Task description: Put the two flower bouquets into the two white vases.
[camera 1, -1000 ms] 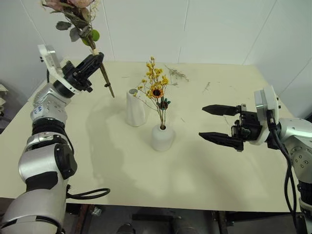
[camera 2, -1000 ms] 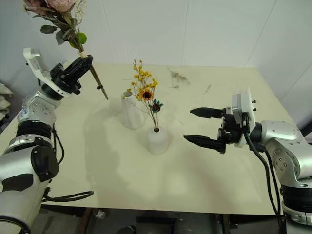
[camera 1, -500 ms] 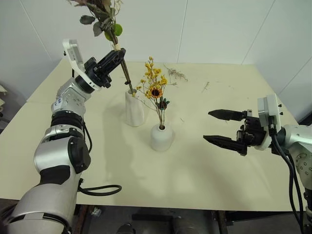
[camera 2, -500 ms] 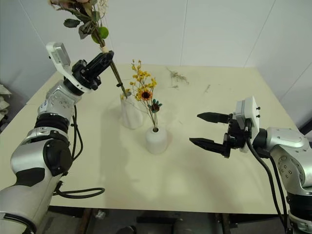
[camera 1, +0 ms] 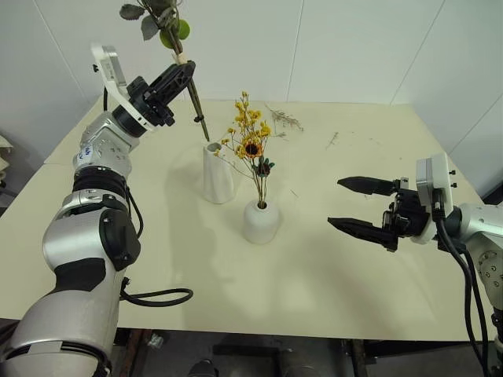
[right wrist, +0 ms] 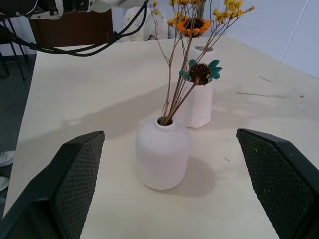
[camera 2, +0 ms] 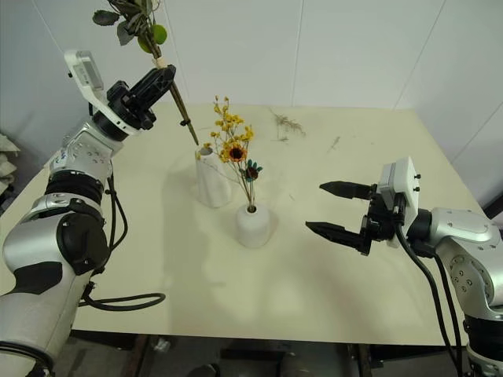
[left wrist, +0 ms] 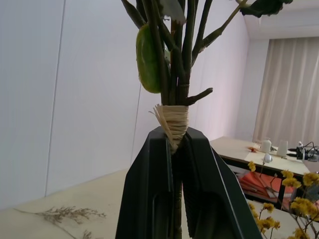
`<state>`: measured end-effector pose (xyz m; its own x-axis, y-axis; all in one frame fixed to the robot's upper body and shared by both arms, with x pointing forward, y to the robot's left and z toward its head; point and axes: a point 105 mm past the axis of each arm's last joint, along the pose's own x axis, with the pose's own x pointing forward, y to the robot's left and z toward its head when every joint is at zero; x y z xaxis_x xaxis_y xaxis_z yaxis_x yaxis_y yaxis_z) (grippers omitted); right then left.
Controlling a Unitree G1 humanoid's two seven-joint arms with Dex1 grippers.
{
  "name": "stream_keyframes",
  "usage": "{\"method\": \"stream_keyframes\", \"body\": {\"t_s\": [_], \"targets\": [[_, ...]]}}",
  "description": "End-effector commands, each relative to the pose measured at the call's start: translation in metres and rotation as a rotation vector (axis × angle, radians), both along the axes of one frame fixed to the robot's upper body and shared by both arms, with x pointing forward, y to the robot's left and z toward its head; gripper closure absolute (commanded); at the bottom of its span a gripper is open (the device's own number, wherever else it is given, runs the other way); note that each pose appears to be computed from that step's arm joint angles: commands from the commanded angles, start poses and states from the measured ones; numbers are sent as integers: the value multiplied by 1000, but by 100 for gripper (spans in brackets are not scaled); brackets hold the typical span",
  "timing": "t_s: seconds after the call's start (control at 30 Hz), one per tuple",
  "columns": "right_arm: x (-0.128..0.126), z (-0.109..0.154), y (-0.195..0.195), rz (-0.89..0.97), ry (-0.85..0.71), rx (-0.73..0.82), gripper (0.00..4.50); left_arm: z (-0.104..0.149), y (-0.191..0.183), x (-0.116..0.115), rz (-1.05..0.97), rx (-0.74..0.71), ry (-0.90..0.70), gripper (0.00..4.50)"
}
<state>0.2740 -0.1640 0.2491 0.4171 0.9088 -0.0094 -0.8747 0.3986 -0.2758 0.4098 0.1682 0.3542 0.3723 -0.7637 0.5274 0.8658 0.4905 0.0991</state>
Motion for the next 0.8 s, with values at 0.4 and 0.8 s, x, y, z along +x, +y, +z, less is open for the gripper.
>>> {"method": "stream_keyframes", "body": {"t_s": [0.4,0.8], "targets": [[-6,9,5,-7,-58,-16,0,-10,-12,10,56,34,22,450],[-6,6,5,-18,-53,-12,0,-20,-12,14,89,89,46,450]]}}
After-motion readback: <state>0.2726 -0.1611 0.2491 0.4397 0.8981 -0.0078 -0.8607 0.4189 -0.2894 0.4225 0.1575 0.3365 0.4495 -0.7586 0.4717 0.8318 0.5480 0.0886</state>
